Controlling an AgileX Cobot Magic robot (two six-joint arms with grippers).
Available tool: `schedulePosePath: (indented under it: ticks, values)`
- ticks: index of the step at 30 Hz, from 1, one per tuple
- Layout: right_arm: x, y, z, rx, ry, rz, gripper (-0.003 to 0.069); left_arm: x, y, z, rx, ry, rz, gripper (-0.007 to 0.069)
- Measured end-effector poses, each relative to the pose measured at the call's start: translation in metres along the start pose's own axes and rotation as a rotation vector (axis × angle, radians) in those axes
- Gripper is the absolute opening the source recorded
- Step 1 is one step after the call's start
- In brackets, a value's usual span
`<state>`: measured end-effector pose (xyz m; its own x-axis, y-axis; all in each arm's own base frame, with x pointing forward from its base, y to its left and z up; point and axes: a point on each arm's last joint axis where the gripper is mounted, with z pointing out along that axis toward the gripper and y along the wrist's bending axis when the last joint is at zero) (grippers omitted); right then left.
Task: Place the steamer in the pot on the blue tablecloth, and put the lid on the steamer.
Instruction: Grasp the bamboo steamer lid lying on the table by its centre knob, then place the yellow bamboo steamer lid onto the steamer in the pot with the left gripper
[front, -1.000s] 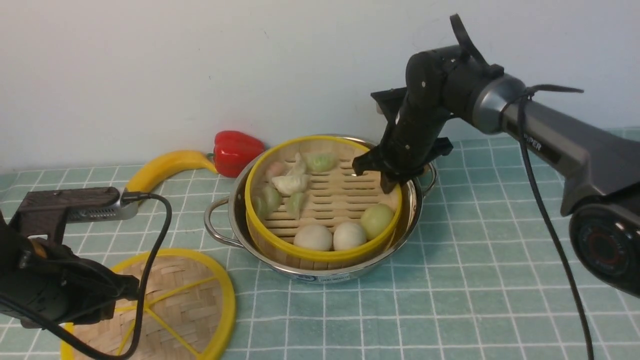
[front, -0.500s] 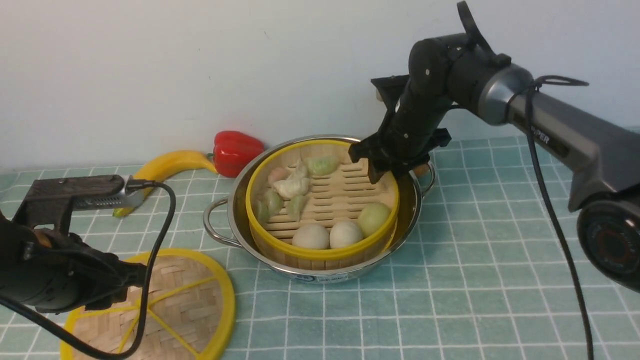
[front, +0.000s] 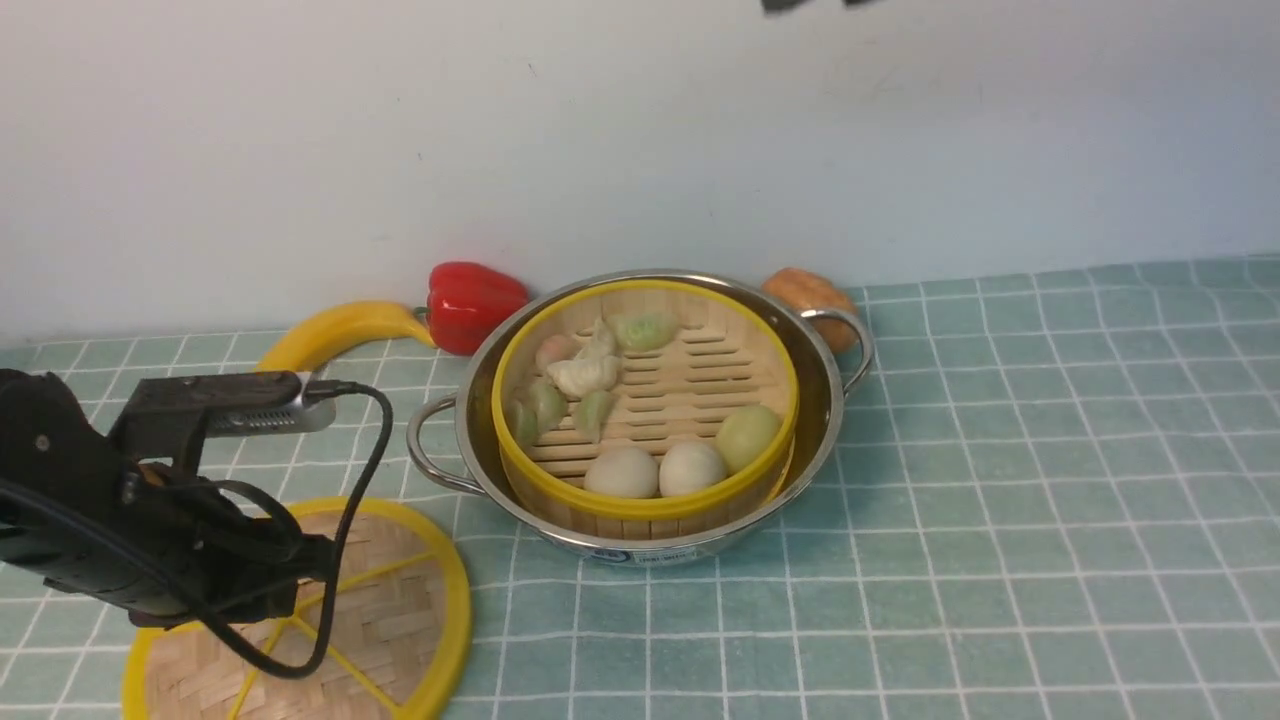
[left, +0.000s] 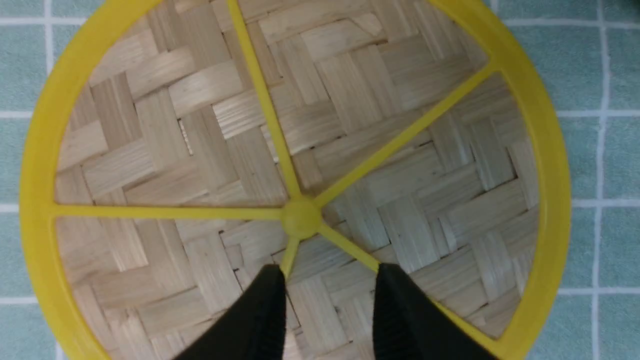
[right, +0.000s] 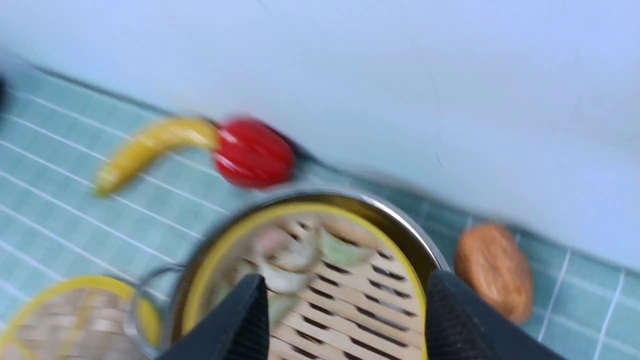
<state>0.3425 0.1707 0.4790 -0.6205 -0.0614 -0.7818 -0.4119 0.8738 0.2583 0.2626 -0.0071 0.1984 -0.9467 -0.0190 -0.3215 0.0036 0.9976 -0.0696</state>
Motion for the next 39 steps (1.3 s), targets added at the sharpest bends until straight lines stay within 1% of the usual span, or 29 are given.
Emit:
schedulePosePath:
  ticks: [1,3,4,5,8,11,14,15,17,18,20,22,23,25,28,29,31,32,33,35,37,39]
  values:
    - [-0.001,0.003,-0.012,-0.008,-0.02,-0.003,0.0409,-0.001,0.0,0.001,0.0,0.003,0.0,0.0243]
    - [0.004,0.012,-0.067,-0.033,-0.084,-0.028,0.0398,-0.005,0.001,0.009,-0.007,0.007,0.005,0.0243]
    - [0.006,0.014,-0.077,-0.037,-0.096,-0.033,0.0395,-0.006,0.001,0.01,-0.008,0.005,0.007,0.0243]
    - [0.016,0.018,-0.116,-0.047,-0.139,-0.048,0.0388,-0.008,0.002,0.015,-0.01,0.006,0.007,0.0243]
    - [0.041,0.023,-0.172,-0.058,-0.197,-0.068,0.0376,-0.01,0.002,0.024,-0.012,0.022,0.005,0.0243]
    - [0.078,0.023,-0.218,-0.065,-0.235,-0.078,0.0366,-0.009,0.003,0.034,-0.013,0.043,0.003,0.0243]
    - [0.118,0.021,-0.251,-0.07,-0.259,-0.078,0.0357,-0.009,0.004,0.041,-0.015,0.06,0.001,0.0242]
    - [0.136,0.019,-0.264,-0.074,-0.273,-0.068,0.0351,-0.009,0.004,0.042,-0.015,0.06,-0.003,0.0235]
    - [0.164,0.017,-0.282,-0.082,-0.298,-0.051,0.0343,-0.011,0.004,0.041,-0.016,0.057,-0.018,0.0181]
    - [0.178,0.014,-0.288,-0.08,-0.308,-0.043,0.0337,-0.012,0.004,0.04,-0.018,0.063,-0.021,0.014]
    - [0.195,0.011,-0.294,-0.073,-0.314,-0.031,0.033,-0.014,0.004,0.038,-0.02,0.079,-0.017,0.0113]
    - [0.221,0.002,-0.295,-0.039,-0.315,0.003,0.0314,-0.019,0.005,0.023,-0.04,0.126,0.008,0.0115]
    - [0.223,0.001,-0.295,-0.034,-0.314,0.005,0.0313,-0.02,0.004,0.021,-0.04,0.127,0.008,0.0115]
    - [0.24,-0.008,-0.292,0.023,-0.312,0.034,0.0297,-0.033,0.007,-0.004,-0.083,0.136,0.034,0.0116]
    - [0.255,-0.019,-0.282,0.093,-0.289,0.052,0.0281,-0.055,0.009,-0.053,-0.148,0.084,0.053,0.0116]
    - [0.259,-0.023,-0.278,0.12,-0.282,0.057,0.0274,-0.062,0.008,-0.071,-0.158,0.049,0.052,0.0116]
    - [0.262,-0.025,-0.274,0.133,-0.268,0.061,0.0271,-0.071,0.007,-0.092,-0.163,-0.001,0.048,0.0116]
    - [0.267,-0.028,-0.265,0.149,-0.237,0.066,0.0265,-0.082,0.002,-0.116,-0.154,-0.065,0.059,0.0116]
    - [0.268,-0.029,-0.261,0.152,-0.222,0.068,0.0262,-0.086,-0.001,-0.124,-0.147,-0.088,0.068,0.0116]
    - [0.272,-0.031,-0.253,0.154,-0.194,0.075,0.0258,-0.098,-0.016,-0.143,-0.111,-0.15,0.12,0.0116]
    - [0.275,-0.032,-0.247,0.153,-0.171,0.082,0.0256,-0.108,-0.041,-0.149,-0.061,-0.179,0.193,0.0116]
    - [0.277,-0.032,-0.244,0.15,-0.157,0.086,0.0255,-0.115,-0.067,-0.143,-0.021,-0.171,0.27,0.0116]
